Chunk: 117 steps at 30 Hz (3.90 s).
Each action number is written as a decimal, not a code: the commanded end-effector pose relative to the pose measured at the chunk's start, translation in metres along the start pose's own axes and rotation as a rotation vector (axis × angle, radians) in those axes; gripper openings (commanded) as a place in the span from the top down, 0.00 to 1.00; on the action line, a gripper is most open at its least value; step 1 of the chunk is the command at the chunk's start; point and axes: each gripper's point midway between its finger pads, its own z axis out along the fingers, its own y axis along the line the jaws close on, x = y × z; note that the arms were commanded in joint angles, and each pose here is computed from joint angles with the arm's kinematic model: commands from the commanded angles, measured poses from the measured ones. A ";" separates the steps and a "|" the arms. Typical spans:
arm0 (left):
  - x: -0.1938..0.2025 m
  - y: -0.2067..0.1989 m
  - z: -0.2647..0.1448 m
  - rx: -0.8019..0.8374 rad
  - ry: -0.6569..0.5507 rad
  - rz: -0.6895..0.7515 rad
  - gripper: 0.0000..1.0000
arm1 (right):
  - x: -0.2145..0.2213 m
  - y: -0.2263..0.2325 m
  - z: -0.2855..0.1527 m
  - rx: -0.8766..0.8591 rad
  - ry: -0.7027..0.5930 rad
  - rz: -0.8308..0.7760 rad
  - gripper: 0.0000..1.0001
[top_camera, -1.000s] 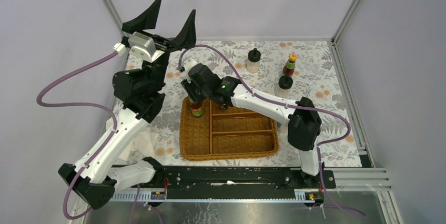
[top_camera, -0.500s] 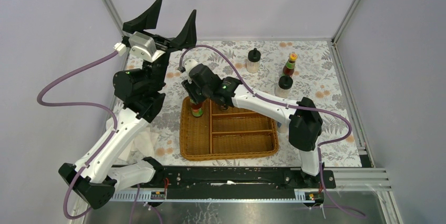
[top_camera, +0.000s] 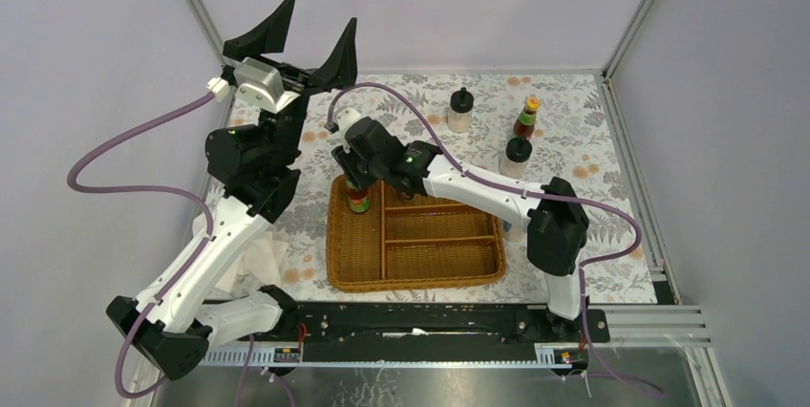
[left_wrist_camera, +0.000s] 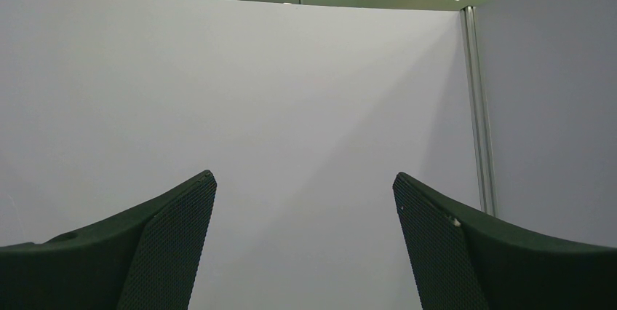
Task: Organize the condiment bottles
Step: Place the bottle in the storage box, then pick up the bottle from the center of the board.
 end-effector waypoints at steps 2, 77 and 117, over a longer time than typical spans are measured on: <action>-0.015 -0.001 0.004 0.000 -0.051 -0.023 0.04 | -0.052 -0.008 -0.032 0.014 -0.166 0.030 1.00; -0.008 -0.001 0.005 -0.005 -0.040 -0.006 0.02 | -0.070 -0.006 -0.027 0.011 -0.188 -0.021 0.43; 0.014 -0.001 0.004 -0.017 0.032 -0.018 0.02 | -0.040 -0.277 -0.135 0.703 -0.264 0.269 0.40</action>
